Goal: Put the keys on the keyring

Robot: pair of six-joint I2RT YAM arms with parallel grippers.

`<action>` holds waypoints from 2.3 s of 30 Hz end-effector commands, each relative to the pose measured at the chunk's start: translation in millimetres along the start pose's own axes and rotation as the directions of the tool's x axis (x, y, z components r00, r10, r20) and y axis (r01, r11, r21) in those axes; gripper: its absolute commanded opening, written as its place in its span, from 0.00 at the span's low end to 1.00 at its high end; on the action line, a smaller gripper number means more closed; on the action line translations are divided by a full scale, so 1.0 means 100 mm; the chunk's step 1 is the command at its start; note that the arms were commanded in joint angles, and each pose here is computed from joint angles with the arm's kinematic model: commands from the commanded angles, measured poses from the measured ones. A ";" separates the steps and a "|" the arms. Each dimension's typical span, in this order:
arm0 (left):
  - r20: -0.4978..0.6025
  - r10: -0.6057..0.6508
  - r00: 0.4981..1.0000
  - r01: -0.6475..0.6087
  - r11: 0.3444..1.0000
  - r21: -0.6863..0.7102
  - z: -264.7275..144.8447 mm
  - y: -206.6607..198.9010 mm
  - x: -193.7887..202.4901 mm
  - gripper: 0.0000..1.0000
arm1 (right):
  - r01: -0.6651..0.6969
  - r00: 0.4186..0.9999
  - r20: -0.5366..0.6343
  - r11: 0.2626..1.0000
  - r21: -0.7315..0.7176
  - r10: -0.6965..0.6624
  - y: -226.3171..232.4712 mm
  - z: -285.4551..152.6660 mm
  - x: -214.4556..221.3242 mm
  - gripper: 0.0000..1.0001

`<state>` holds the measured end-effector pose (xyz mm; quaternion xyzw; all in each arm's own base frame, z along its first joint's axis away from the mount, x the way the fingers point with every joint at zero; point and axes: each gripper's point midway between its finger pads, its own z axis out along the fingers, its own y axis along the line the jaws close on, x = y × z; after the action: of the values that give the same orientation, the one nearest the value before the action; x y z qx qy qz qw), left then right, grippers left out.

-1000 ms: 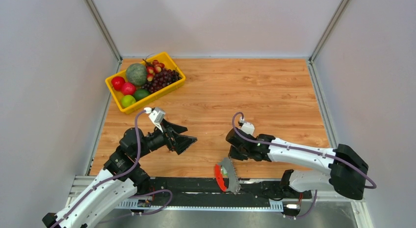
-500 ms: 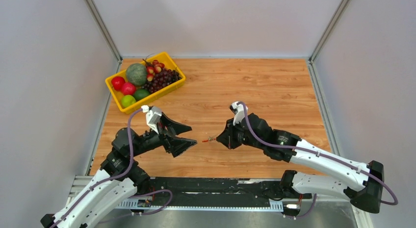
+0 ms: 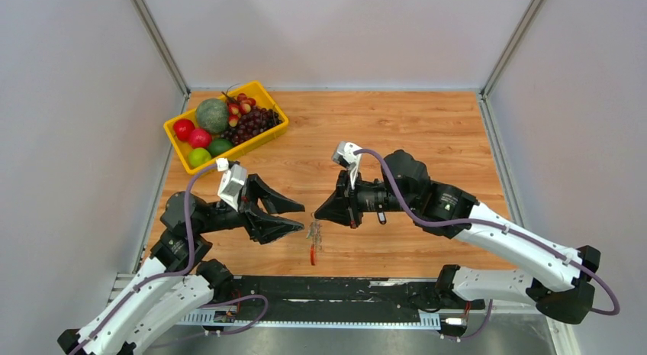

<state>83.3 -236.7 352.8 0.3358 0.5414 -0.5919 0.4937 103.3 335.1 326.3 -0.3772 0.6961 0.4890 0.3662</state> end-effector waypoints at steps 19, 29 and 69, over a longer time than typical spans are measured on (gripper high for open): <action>0.021 0.054 0.998 -0.056 0.993 0.103 0.02 -0.19 -0.12 0.36 | 0.179 0.984 0.034 0.953 -0.244 -0.176 0.55 -0.12 -0.46 0.00; 0.040 0.066 0.997 -0.069 0.994 0.084 -0.02 -0.22 -0.17 0.72 | 0.170 0.985 0.029 0.957 -0.235 -0.168 0.53 -0.11 -0.45 0.00; 0.035 0.083 0.996 -0.088 0.980 0.180 0.05 -0.29 -0.16 0.00 | 0.173 0.985 0.061 0.945 -0.279 -0.163 0.67 -0.07 -0.69 0.00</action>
<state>69.0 -240.9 368.3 0.3769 0.4896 -0.6155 0.4893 73.6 352.9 386.0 -0.4745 0.6094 0.5425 0.3303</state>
